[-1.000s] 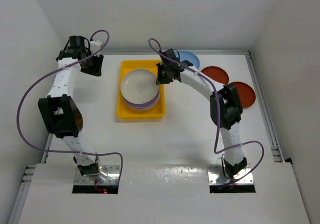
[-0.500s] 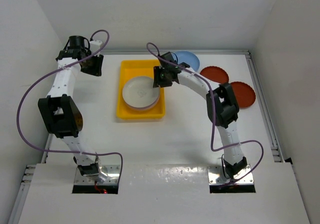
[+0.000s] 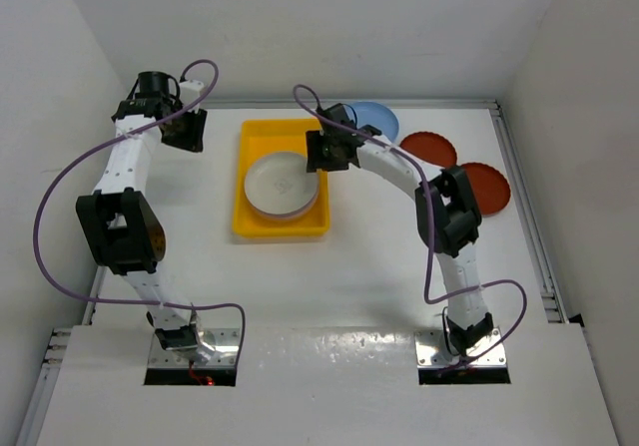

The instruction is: Place the plates into the plastic bin on the countertop

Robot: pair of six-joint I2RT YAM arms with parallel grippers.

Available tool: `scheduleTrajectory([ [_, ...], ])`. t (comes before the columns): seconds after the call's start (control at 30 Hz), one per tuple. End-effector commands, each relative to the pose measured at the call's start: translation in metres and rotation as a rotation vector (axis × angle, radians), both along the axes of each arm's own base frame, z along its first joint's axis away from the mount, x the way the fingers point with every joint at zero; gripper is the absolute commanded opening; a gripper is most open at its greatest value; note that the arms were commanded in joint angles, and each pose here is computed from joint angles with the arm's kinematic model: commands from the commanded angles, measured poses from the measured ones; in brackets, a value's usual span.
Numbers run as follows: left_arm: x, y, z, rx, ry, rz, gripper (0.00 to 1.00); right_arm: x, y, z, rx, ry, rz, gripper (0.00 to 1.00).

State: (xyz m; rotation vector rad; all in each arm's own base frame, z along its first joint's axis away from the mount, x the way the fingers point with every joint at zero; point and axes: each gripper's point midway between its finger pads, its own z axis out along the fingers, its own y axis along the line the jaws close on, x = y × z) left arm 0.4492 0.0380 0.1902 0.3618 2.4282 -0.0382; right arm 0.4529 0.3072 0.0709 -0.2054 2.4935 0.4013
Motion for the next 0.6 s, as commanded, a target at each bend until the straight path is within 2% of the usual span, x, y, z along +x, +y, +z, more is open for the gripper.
scheduleTrajectory([
  [0.0, -0.002, 0.004, 0.017, 0.004, -0.048, 0.023, 0.49, 0.031, -0.015, 0.086, 0.151, -0.148, -0.079, 0.59],
  [0.03, -0.003, 0.004, 0.014, 0.003, -0.039, 0.023, 0.49, 0.04, -0.017, 0.108, 0.219, -0.189, -0.116, 0.62],
  [0.07, -0.003, 0.004, 0.014, 0.003, -0.039, 0.023, 0.49, 0.041, -0.021, 0.111, 0.249, -0.184, -0.125, 0.66],
  [0.13, -0.003, 0.004, 0.014, 0.003, -0.039, 0.023, 0.49, 0.058, -0.046, 0.145, 0.324, -0.254, -0.209, 0.66],
  [0.2, -0.004, 0.008, 0.014, 0.003, -0.039, 0.032, 0.49, 0.069, -0.076, 0.146, 0.357, -0.27, -0.303, 0.64],
  [0.23, -0.003, 0.008, 0.01, 0.002, -0.03, 0.032, 0.49, 0.071, -0.091, 0.144, 0.37, -0.276, -0.374, 0.59],
  [0.27, -0.003, 0.008, 0.01, 0.002, -0.03, 0.032, 0.49, 0.077, -0.11, 0.133, 0.374, -0.272, -0.467, 0.43],
  [0.3, -0.004, 0.013, 0.01, 0.002, -0.03, 0.043, 0.49, 0.08, -0.131, 0.117, 0.353, -0.259, -0.55, 0.35],
  [0.33, -0.003, 0.013, 0.006, 0.001, -0.021, 0.043, 0.49, 0.087, -0.149, 0.104, 0.388, -0.223, -0.651, 0.32],
  [0.4, -0.003, 0.018, 0.006, 0.001, -0.021, 0.054, 0.49, 0.09, -0.168, 0.087, 0.398, -0.157, -0.722, 0.25],
  [0.43, -0.003, 0.018, 0.006, 0.001, -0.021, 0.054, 0.49, 0.091, -0.172, 0.059, 0.397, -0.082, -0.78, 0.25],
  [0.47, -0.003, 0.018, 0.006, 0.001, -0.021, 0.054, 0.49, 0.097, -0.173, 0.063, 0.405, -0.084, -0.799, 0.25],
  [0.5, -0.004, 0.023, 0.006, 0.001, -0.021, 0.064, 0.49, 0.099, -0.181, 0.044, 0.403, -0.053, -0.861, 0.36],
  [0.57, -0.003, 0.023, 0.001, 0.0, -0.01, 0.065, 0.49, 0.102, -0.186, 0.035, 0.399, -0.051, -0.909, 0.42],
])
